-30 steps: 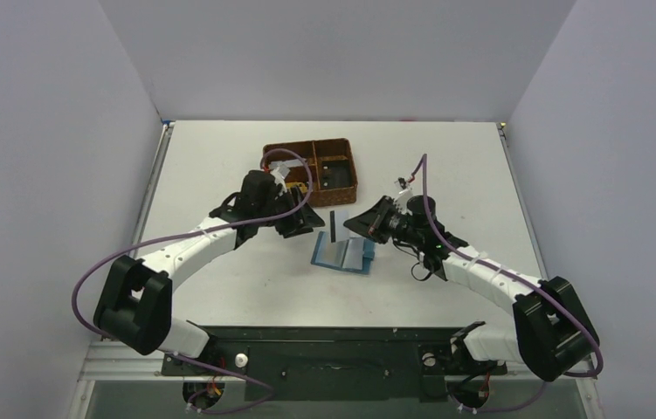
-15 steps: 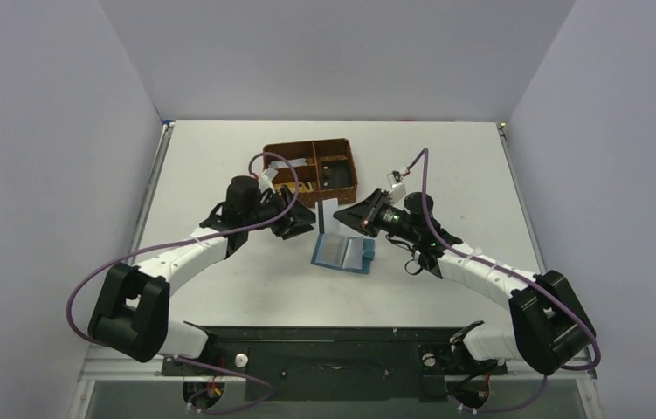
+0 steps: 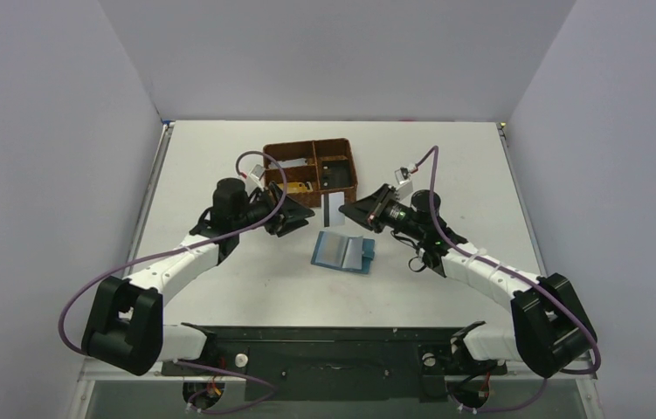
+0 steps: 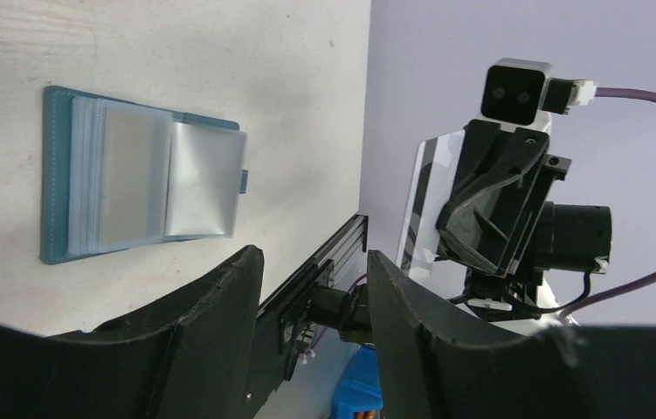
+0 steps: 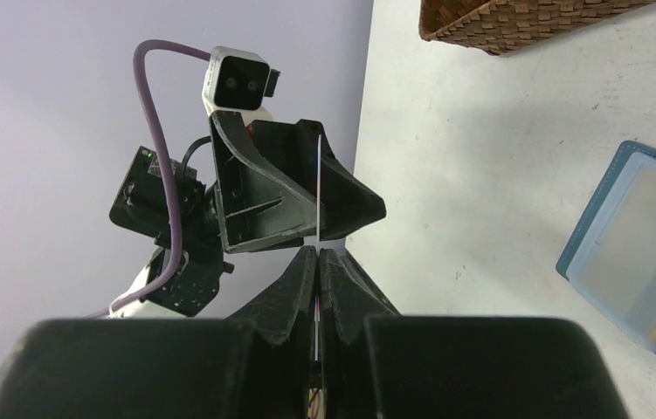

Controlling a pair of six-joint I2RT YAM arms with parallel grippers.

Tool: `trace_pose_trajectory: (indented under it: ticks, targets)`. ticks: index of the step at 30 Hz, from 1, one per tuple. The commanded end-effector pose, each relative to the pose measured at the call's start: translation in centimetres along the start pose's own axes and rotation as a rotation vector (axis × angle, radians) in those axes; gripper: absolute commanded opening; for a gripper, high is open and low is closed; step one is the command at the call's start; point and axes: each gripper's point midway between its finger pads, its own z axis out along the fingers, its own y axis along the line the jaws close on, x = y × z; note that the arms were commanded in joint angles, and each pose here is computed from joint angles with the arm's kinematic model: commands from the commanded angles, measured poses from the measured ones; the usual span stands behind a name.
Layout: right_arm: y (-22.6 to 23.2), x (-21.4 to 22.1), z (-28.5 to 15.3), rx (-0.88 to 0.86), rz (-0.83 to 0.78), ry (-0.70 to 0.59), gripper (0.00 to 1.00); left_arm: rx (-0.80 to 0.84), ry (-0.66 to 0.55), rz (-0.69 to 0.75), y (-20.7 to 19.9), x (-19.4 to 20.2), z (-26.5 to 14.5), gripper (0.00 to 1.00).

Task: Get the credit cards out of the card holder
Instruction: Place the credit card in the storage box.

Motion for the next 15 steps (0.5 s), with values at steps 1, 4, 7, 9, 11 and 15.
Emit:
trace_pose_trajectory:
  ticks: [1,4,7,9,11,15]
  targets:
    - [2.9,0.0,0.2,-0.105,-0.026,0.001,0.0,0.142,-0.018,0.044,-3.7,-0.4,-0.8,0.45]
    - [3.5,0.4,0.4,-0.126,-0.025,0.012,0.0,0.17,-0.014,0.043,-4.2,-0.4,-0.8,0.45]
    - [4.2,1.1,0.9,-0.146,-0.019,0.034,0.0,0.177,-0.005,0.041,-4.3,-0.4,-0.7,0.45]
    - [4.4,1.6,1.4,-0.152,-0.018,0.049,0.0,0.191,-0.001,0.038,-4.6,-0.3,-0.7,0.45]
    - [4.6,2.0,1.7,-0.159,-0.012,0.06,0.0,0.196,0.002,0.038,-4.7,-0.3,-0.7,0.45]
    - [5.1,2.3,2.0,-0.183,-0.002,0.067,0.0,0.195,0.009,0.038,-4.7,-0.2,-0.6,0.41]
